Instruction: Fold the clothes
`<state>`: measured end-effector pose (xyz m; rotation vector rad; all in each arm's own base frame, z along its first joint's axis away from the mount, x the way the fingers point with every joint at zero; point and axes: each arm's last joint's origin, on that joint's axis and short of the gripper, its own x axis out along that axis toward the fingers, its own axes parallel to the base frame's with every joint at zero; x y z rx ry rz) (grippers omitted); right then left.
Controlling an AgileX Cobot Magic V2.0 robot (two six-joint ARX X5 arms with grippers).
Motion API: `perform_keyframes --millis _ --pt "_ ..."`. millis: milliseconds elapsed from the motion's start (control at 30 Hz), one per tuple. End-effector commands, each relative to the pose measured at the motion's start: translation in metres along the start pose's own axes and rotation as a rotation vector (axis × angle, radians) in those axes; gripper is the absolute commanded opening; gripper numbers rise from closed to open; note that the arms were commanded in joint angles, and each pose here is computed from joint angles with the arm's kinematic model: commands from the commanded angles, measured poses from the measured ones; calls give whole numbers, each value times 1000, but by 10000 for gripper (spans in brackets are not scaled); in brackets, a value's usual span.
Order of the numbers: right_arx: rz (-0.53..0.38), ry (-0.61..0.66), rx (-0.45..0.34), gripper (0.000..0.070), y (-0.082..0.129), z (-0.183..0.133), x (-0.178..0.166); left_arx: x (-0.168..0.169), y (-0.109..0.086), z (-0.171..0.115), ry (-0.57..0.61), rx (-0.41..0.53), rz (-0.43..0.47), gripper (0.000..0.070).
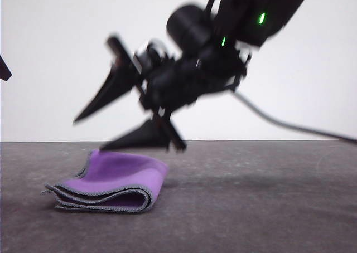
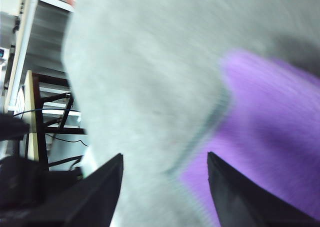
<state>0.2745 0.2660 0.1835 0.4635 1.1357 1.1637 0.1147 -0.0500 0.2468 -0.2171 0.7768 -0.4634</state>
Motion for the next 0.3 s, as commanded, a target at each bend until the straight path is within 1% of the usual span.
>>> perform_keyframes --millis 0,67,167,267 --pt "-20 -2 -133 341 13 2 -6 0 -1 1 -3 15 1 353" --pt "-107 8 -202 341 21 -3 -19 0 -1 1 -3 15 1 354" --pt "-233 25 -281 340 31 -10 -37 0 -1 1 -3 15 1 353" --pt "-318 21 -341 339 41 -18 -60 0 -1 1 -3 15 1 353"
